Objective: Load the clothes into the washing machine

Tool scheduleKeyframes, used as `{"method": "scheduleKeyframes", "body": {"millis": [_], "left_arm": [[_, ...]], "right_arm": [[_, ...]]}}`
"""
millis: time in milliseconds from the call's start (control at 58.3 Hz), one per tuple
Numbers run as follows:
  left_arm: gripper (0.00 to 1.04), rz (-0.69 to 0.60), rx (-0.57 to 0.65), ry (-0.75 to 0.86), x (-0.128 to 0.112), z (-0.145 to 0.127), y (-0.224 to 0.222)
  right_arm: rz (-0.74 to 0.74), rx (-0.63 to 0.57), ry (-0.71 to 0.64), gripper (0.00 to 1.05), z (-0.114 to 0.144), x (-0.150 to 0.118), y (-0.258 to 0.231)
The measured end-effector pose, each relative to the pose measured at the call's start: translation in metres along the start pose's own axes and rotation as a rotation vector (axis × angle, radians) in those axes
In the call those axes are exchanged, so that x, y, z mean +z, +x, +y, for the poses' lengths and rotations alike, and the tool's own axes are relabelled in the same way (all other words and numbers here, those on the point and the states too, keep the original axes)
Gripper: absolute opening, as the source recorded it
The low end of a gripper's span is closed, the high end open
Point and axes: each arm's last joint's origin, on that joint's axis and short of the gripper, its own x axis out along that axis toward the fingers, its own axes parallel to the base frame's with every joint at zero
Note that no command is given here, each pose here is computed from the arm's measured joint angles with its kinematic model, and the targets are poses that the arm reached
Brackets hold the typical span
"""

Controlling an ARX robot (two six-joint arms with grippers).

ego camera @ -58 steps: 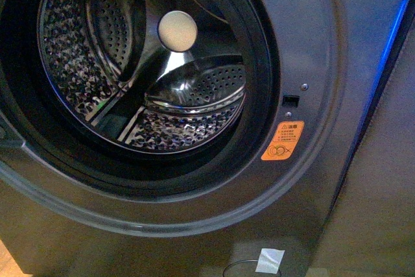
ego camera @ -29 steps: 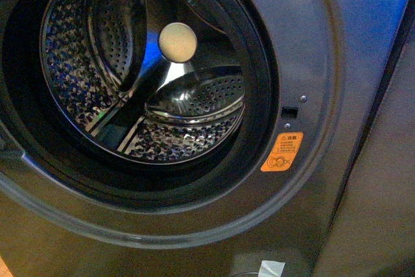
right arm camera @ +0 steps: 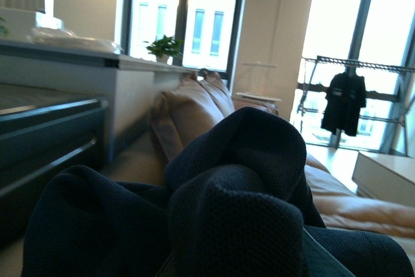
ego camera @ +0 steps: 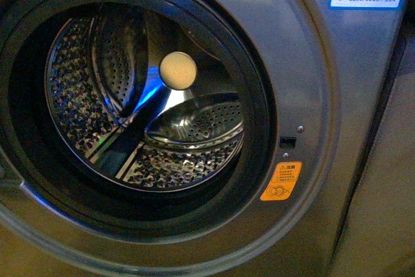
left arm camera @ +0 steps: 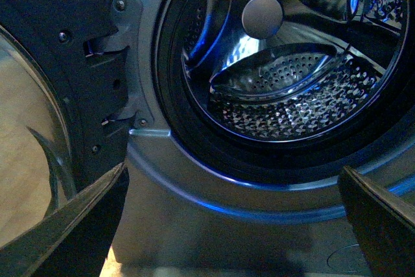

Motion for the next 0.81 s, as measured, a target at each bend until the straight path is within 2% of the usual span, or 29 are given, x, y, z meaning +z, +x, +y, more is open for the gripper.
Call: {"method": "scheduleKeyframes", "body": {"millis": [240, 343, 480, 583, 806], "left_arm": [[0.98, 0.0, 0.0, 0.0, 0.0, 0.0, 0.0], [0.98, 0.0, 0.0, 0.0, 0.0, 0.0, 0.0], [0.98, 0.0, 0.0, 0.0, 0.0, 0.0, 0.0], [0.98, 0.0, 0.0, 0.0, 0.0, 0.0, 0.0], [0.98, 0.0, 0.0, 0.0, 0.0, 0.0, 0.0]], "right_arm": [[-0.098, 0.167, 0.051, 0.1, 0.09, 0.074, 0.065], [-0.133, 0.256, 0.07, 0.1, 0.148, 0.106, 0.093], [-0.121, 0.33, 0.095, 0.1, 0.193, 0.119, 0.114], [-0.115, 0.394, 0.134, 0.1, 0.239, 0.122, 0.131], [-0.103, 0.513, 0.19, 0.1, 0.305, 0.121, 0.133]]}}
